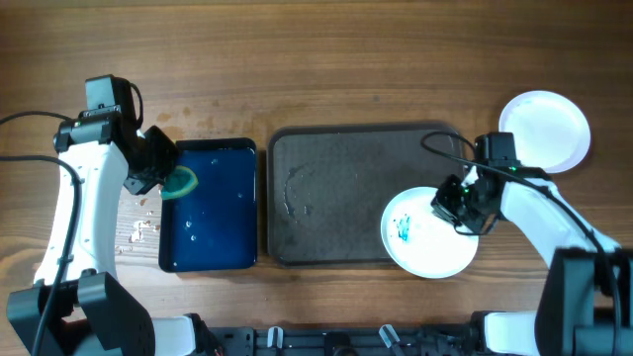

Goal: Clean dirty plates on tray and stack at the side
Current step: 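Grip the rim of the last blue-marked white plate with the right gripper, then pull the gripped plate toward the tray center with the right gripper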

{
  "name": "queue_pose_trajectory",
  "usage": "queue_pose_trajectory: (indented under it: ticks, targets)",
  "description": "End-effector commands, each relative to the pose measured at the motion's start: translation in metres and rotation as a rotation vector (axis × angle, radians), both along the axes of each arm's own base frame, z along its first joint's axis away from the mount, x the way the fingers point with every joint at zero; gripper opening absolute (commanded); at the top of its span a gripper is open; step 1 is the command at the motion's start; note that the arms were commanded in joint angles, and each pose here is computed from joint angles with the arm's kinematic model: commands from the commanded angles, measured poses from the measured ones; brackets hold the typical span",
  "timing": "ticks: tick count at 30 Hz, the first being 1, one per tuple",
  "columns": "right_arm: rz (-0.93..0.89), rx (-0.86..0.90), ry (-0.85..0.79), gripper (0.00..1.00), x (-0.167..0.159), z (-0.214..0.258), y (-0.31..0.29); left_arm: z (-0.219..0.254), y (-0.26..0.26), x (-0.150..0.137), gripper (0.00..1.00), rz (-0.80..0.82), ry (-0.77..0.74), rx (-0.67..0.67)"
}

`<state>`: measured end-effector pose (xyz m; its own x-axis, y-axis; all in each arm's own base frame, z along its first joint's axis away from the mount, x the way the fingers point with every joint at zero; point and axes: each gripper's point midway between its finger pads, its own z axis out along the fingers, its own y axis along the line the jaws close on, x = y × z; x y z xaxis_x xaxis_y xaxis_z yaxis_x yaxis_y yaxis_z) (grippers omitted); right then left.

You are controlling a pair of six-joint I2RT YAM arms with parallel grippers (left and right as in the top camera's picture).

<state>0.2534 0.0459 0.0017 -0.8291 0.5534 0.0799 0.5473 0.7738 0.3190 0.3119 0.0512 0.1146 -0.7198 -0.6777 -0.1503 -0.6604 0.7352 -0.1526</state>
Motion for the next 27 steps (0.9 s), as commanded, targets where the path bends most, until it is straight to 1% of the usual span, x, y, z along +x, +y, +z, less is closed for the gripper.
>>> queue_pose_trajectory:
  ticks: [1, 7, 15, 20, 22, 24, 27]
  targets:
    - [0.078, 0.066, 0.022, 0.05, 0.001, -0.019, 0.020, 0.003, -0.001, 0.004, 0.04, -0.020, -0.010, 0.004]
    - [0.125, 0.113, -0.062, 0.05, 0.025, -0.018, 0.038, 0.003, -0.001, 0.003, 0.04, -0.019, -0.005, 0.003]
    - [0.310, 0.098, -0.269, 0.05, 0.075, 0.018, 0.059, 0.002, -0.001, 0.002, 0.04, -0.019, -0.003, 0.003]
    - [0.389, 0.091, -0.341, 0.05, 0.094, 0.039, 0.074, 0.002, -0.001, 0.001, 0.04, -0.019, 0.003, 0.002]
    - [0.441, 0.083, -0.345, 0.05, 0.093, 0.046, 0.079, 0.002, -0.001, 0.001, 0.04, -0.019, 0.003, 0.002]
    - [0.474, 0.041, -0.306, 0.05, 0.091, 0.056, 0.075, 0.002, -0.001, 0.001, 0.04, -0.020, 0.004, 0.001]
    - [0.456, -0.118, -0.188, 0.05, 0.085, 0.080, 0.048, 0.002, -0.001, 0.000, 0.04, -0.020, 0.007, 0.001]
